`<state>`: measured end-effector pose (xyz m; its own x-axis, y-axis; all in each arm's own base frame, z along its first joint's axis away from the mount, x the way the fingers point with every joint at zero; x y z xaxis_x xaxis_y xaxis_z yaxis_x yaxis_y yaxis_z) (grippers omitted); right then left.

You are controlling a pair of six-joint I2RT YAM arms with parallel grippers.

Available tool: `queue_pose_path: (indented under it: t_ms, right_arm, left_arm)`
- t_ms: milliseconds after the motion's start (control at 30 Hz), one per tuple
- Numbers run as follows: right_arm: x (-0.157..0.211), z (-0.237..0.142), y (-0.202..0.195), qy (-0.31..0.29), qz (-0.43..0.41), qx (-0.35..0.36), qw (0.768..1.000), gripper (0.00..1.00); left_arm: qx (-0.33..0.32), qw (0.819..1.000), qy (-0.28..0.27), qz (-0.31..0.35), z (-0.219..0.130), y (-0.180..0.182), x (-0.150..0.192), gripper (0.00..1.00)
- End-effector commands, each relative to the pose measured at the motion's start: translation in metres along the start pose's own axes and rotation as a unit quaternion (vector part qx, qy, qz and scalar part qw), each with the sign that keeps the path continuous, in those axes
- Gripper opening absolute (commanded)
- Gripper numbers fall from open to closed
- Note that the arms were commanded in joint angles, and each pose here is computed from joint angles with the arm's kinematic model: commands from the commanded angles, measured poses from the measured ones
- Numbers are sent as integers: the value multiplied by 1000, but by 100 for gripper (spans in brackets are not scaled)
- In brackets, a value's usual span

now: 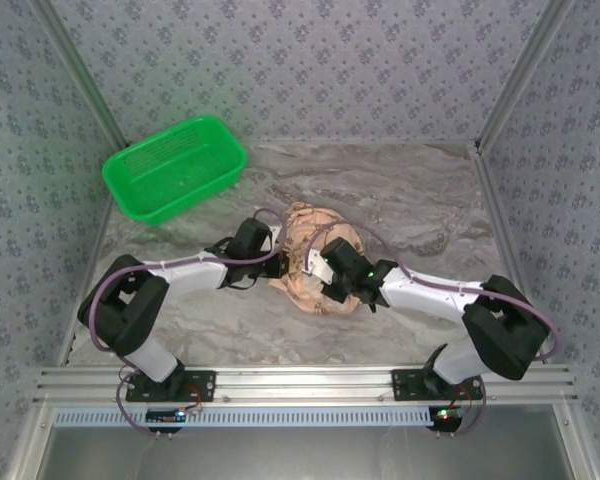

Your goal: Fold the inside-out t-shirt

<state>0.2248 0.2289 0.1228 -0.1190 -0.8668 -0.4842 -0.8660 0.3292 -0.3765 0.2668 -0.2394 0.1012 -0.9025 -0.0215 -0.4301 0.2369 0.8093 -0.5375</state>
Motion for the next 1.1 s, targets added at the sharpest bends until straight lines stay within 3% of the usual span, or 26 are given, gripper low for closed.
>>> queue_pose_path:
  t_ms: [0, 100, 300, 400, 500, 633, 767, 933, 1067]
  right_arm:
    - [-22, -31, 0, -91, -46, -12, 995, 7]
    - [-29, -56, -7, -133, -57, 2, 989, 10]
    - [-11, -66, -15, -108, -73, 5, 992, 13]
    - [-6, -62, -1, -93, -107, -10, 990, 16]
    - [0, -59, 19, -86, -137, -68, 984, 20]
    - [12, -57, 36, -37, -166, -123, 978, 33]
    - [1, -65, 20, -49, -139, -87, 985, 44]
    - [-17, -65, -10, -83, -121, -1, 989, 47]
    - [-20, -51, -10, -72, -134, -18, 988, 47]
  left_arm:
    - [29, 1000, 1, -4, -2, -6, 1, 0]
    - [39, 999, -5, -15, -2, -3, -1, 0]
    - [89, 992, -34, -88, 1, 12, -16, 1]
    - [60, 994, -25, -88, 9, 18, -18, 11]
    - [64, 994, -8, -84, 15, 17, -16, 20]
    - [64, 995, -1, -75, 10, 17, -11, 27]
    - [48, 997, 6, -55, -7, 16, -5, 41]
    - [47, 997, -7, -53, -32, 11, -2, 42]
    - [88, 995, -41, -37, -58, -15, -8, 44]
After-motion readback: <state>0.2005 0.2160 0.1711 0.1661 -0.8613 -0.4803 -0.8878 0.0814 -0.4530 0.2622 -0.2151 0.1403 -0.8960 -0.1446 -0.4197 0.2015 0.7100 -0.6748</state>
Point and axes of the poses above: each hand's point on the last joint's axis, 136 mm out from that joint toward the fingers, its own z axis out along the fingers, its own y axis along the line the jaws close on, x = y × z, the point moved 6 cm from there along -z, back along the fingers, and after that the axes turned 7 degrees about -z, right-handed, at the moved point
